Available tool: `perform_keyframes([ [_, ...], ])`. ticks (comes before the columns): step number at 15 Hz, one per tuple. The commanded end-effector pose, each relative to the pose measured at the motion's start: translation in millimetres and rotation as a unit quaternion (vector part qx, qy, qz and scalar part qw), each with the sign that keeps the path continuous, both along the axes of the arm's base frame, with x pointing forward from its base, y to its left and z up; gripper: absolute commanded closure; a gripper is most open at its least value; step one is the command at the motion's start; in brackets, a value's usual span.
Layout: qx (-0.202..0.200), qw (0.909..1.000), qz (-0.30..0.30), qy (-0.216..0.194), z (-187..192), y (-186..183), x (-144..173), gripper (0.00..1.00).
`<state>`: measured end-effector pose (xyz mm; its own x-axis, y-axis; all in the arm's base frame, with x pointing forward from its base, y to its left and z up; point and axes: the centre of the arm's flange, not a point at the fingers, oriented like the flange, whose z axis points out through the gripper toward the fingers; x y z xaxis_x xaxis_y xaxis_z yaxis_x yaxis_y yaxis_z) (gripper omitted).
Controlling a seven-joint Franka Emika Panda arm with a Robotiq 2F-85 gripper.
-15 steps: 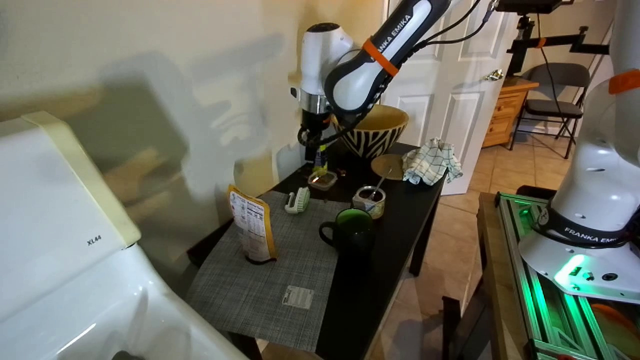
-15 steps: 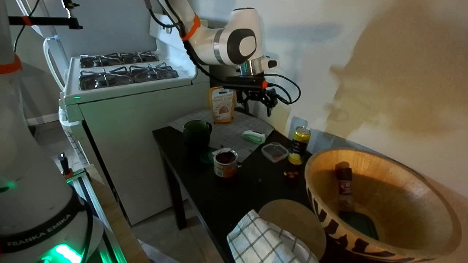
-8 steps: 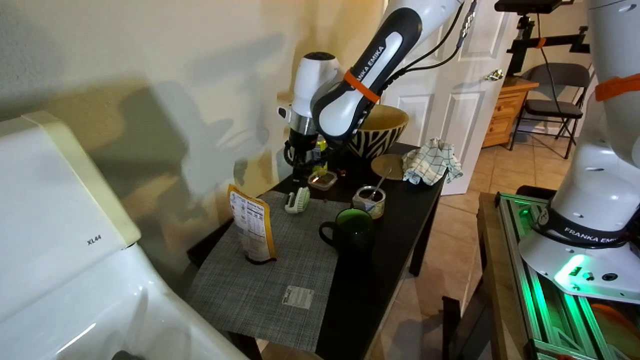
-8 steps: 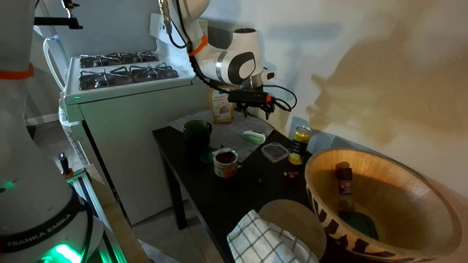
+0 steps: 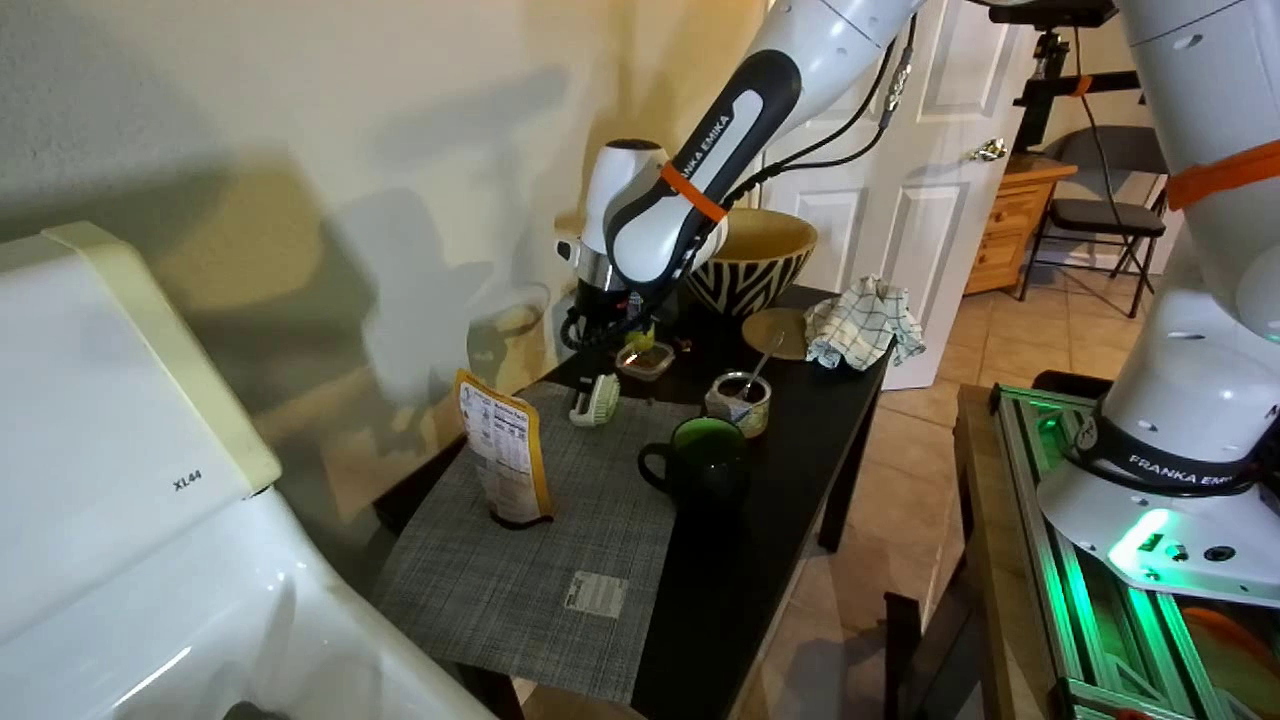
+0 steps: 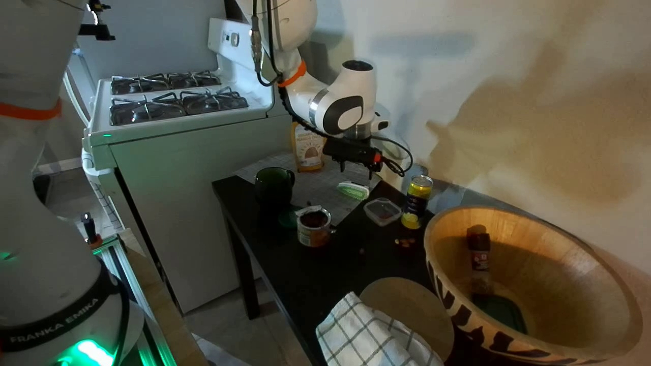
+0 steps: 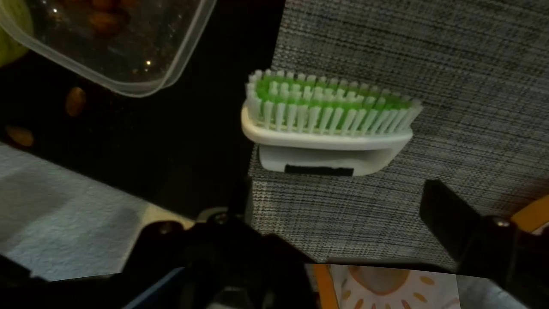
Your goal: Use the brush to sweep the contents on the table
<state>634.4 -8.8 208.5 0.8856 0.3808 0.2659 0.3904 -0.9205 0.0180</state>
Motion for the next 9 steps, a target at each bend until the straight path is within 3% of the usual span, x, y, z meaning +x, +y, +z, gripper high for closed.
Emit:
perform_keyframes([
  [1, 0.02, 0.9996, 0.005, 0.02, -16.4, -5.6, 11.7, 0.0],
  [9, 0.04, 0.9981, 0.026, 0.04, -34.7, -3.0, 17.5, 0.0],
])
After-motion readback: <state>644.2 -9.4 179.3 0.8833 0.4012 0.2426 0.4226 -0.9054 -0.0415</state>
